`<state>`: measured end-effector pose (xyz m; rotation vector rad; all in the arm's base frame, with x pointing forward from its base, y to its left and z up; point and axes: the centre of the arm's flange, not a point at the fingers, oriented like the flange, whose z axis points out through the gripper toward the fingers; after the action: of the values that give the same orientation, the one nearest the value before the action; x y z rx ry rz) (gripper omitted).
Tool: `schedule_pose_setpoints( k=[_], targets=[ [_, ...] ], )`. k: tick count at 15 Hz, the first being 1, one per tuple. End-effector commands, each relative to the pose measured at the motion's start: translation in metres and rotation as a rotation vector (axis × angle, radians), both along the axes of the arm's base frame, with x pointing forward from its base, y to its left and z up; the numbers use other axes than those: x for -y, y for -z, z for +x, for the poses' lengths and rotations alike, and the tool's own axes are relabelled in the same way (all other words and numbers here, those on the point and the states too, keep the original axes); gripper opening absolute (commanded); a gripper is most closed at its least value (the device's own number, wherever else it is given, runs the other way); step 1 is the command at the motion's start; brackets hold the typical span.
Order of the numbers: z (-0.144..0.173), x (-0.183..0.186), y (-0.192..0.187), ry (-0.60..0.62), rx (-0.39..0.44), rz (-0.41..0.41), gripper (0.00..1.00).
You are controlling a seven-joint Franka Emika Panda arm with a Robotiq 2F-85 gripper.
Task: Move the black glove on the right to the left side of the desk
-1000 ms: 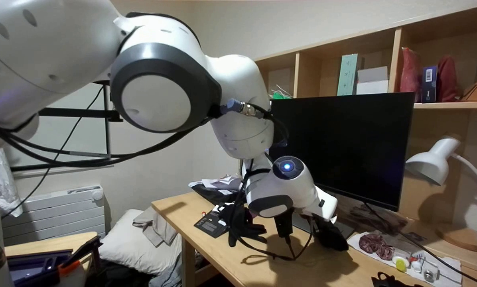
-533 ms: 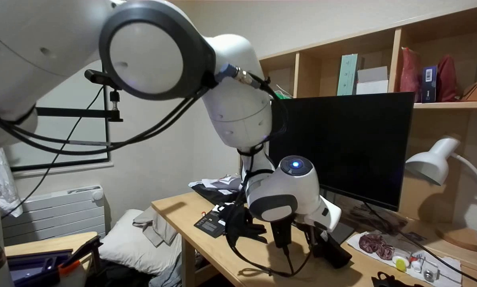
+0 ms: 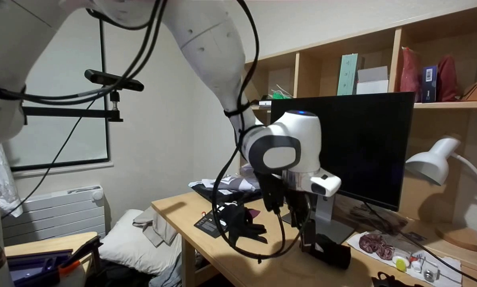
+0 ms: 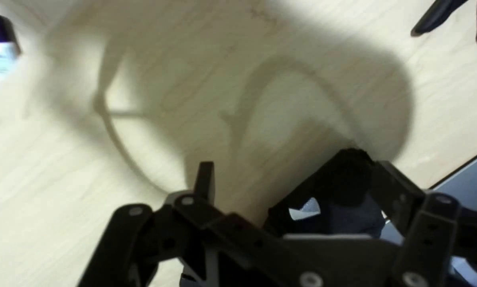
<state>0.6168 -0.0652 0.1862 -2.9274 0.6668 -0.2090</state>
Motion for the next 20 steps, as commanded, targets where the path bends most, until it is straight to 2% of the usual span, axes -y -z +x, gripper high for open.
schedule_pose_setpoints(
  k=[1, 3, 5, 6, 8, 14, 20],
  targets=[
    [-0.034, -0.017, -0.059, -0.055, -0.178, -0.086, 1.0],
    [-0.051, -0.023, -0.079, -0.128, -0.272, -0.127, 1.0],
    [-0.06, -0.026, -0.091, -0.15, -0.308, -0.15, 1.0],
    [-0.043, -0.022, -0.077, -0.137, -0.275, -0.116, 1.0],
    [-0.049, -0.024, -0.087, -0.149, -0.287, -0.126, 1.0],
    [-0.053, -0.023, -0.084, -0.148, -0.295, -0.126, 1.0],
    [-0.029, -0.03, -0.072, 0.169, -0.168, -0.04, 1.0]
  ],
)
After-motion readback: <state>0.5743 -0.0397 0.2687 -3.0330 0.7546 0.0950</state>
